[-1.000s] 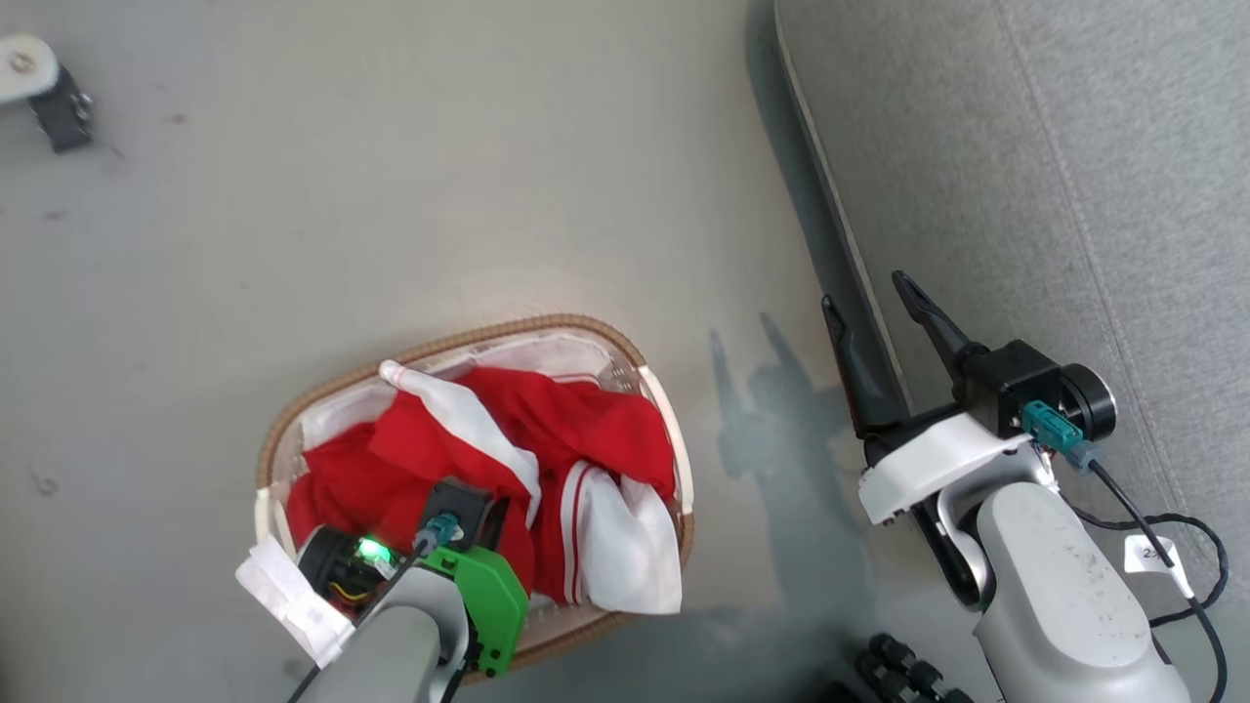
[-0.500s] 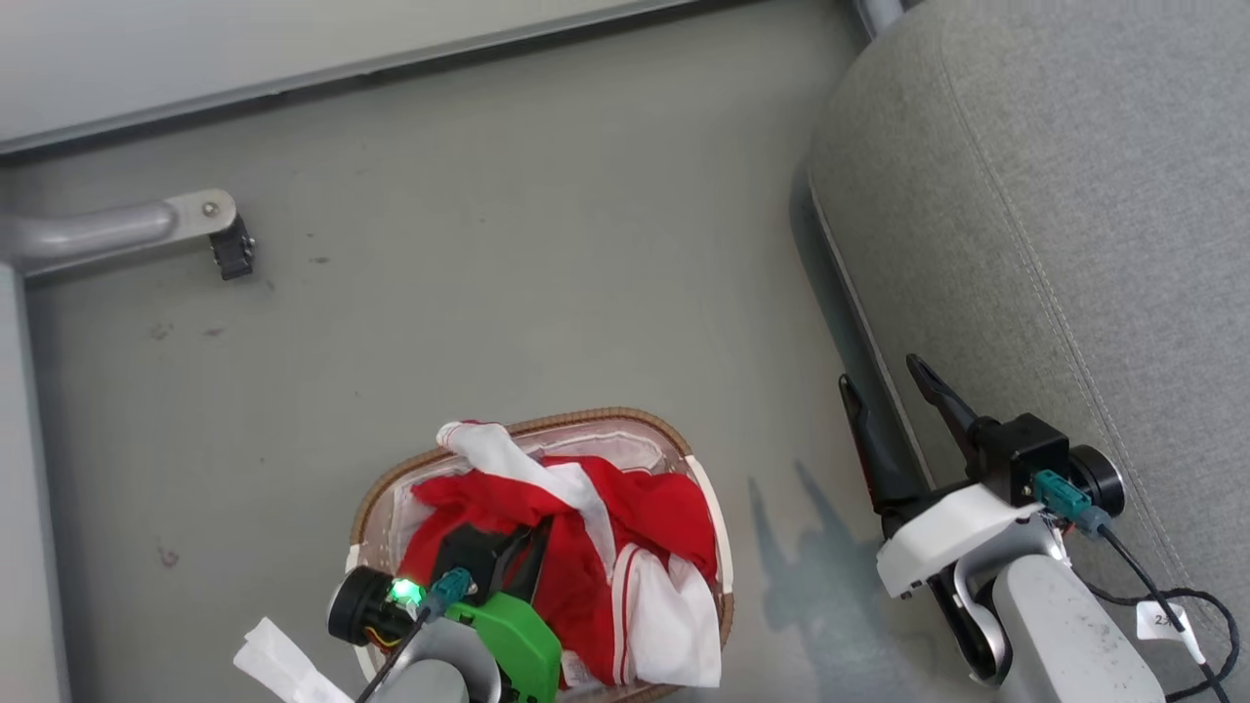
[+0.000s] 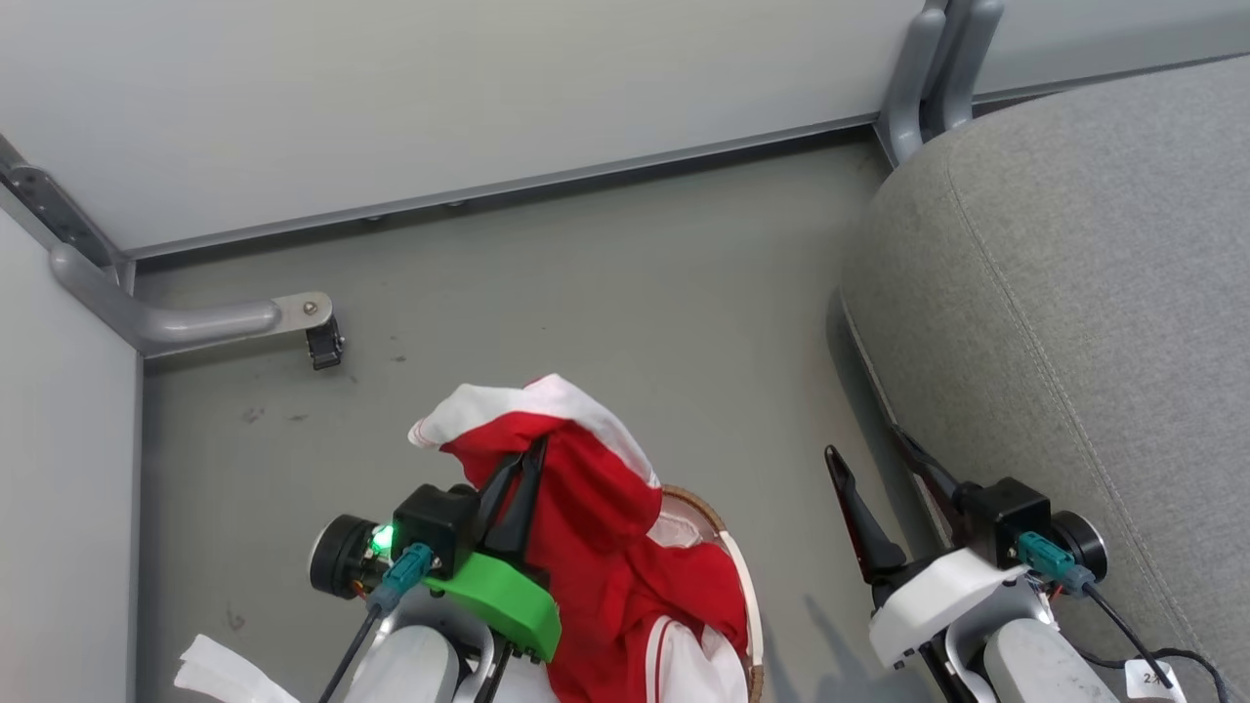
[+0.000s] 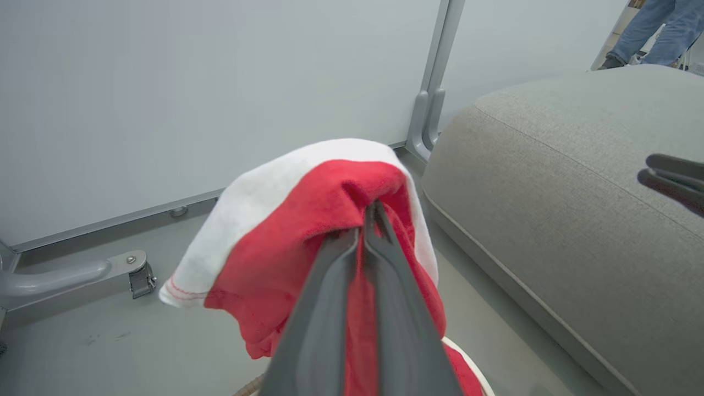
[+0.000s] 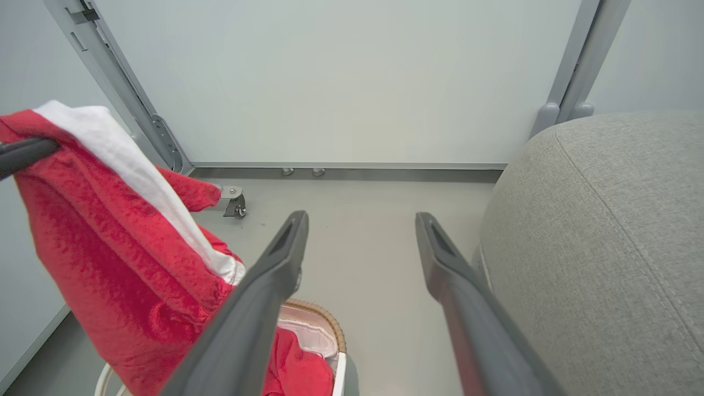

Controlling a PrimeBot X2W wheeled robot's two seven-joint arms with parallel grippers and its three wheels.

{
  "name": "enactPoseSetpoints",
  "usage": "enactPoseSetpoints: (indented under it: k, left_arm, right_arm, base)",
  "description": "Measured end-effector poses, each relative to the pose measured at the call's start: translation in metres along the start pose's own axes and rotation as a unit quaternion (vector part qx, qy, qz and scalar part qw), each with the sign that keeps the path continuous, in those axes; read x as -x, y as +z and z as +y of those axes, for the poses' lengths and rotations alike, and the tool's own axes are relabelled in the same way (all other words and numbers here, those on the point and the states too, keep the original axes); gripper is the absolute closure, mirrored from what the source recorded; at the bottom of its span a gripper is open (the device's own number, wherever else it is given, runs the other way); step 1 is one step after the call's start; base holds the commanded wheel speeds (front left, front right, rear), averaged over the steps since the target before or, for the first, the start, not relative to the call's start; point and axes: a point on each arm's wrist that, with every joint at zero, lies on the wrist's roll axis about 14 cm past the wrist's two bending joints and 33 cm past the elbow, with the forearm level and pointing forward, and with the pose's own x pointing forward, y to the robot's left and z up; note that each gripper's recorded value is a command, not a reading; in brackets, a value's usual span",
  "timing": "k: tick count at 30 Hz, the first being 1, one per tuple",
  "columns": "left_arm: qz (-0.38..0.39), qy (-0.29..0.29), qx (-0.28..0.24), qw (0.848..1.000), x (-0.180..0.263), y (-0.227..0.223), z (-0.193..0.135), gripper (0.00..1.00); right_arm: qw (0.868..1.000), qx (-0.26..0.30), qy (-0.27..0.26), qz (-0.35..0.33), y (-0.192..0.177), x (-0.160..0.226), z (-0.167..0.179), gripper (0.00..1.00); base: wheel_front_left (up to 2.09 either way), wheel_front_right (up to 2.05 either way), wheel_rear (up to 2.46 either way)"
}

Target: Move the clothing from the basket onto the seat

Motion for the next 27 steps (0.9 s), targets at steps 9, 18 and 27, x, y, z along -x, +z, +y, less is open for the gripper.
enactPoseSetpoints:
  k: [9, 18, 27]
  left_arm:
    - [-0.137, -0.02, -0.016, 0.99, -0.001, 0.094, -0.015, 1.0]
    - [-0.202, -0.049, -0.032, 0.978, 0.0, 0.139, -0.032, 1.0]
    - [-0.205, -0.062, -0.03, 0.976, 0.001, 0.139, -0.04, 1.0]
  right_arm:
    - [1.0, -0.002, 0.024, -0.017, 0.012, 0.007, 0.017, 0.0]
    - [0.995, -0.005, 0.099, -0.032, 0.023, 0.005, 0.061, 0.0]
    - [0.969, 0.029, 0.222, -0.109, 0.081, -0.012, 0.118, 0.0]
  base:
    - [0.0, 0.0, 0.0]
    - [0.0, 0.0, 0.0]
    - [0.0, 0.0, 0.0]
